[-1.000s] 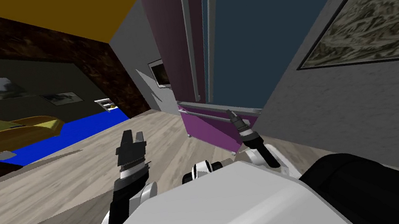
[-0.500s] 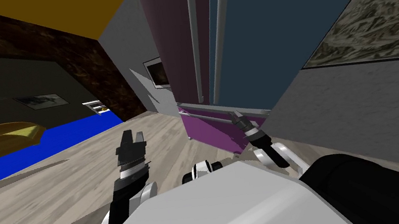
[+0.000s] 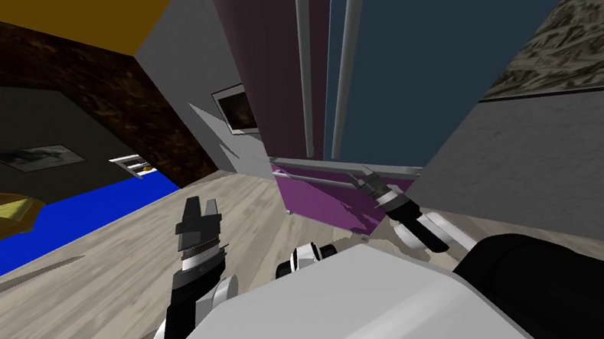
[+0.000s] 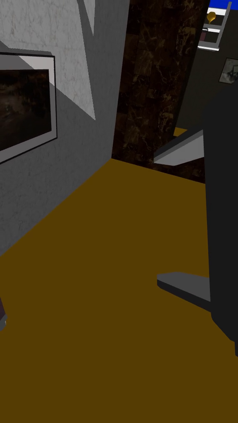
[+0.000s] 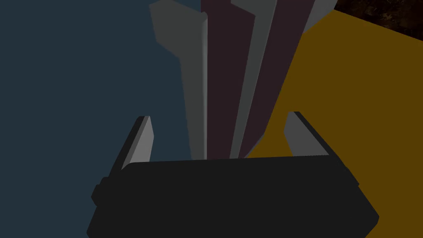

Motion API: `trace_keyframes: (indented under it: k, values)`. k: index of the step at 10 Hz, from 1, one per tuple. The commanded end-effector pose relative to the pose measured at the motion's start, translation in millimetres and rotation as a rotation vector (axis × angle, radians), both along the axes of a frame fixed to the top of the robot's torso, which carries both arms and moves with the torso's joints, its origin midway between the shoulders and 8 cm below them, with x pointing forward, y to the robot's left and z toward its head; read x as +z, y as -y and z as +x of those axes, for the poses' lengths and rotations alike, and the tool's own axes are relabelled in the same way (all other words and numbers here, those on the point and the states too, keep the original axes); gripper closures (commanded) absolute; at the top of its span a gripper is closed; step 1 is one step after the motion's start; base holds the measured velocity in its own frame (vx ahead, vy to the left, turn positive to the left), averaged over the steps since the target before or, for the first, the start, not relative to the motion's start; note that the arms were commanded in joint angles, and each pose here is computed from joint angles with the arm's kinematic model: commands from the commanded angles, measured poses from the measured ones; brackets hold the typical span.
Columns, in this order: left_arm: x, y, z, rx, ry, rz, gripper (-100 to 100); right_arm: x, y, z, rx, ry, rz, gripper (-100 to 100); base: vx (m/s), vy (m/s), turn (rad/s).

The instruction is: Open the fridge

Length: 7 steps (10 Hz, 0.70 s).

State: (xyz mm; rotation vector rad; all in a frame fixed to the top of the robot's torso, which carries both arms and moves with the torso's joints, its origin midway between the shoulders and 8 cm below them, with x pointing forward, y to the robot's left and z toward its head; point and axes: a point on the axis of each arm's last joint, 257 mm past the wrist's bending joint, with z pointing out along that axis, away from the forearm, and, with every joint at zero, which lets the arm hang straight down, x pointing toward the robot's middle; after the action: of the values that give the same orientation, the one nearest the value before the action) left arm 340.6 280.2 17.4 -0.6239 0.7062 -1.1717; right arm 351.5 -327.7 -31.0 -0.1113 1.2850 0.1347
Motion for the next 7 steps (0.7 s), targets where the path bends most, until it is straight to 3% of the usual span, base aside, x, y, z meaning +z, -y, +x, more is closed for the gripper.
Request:
trace_keyframes:
  k: [1,7]
  values:
    - [0.0,0.0,0.0,0.000,0.000,0.000,0,0.2,7,-1.0,-0.030,-0.013,-0.136,-100,0.108,0.110,-0.050]
    - [0.0,0.0,0.0,0.000,0.000,0.000,0,2.7,24,0.4,-0.088,-0.039,-0.448,-100,0.128,0.110,-0.037]
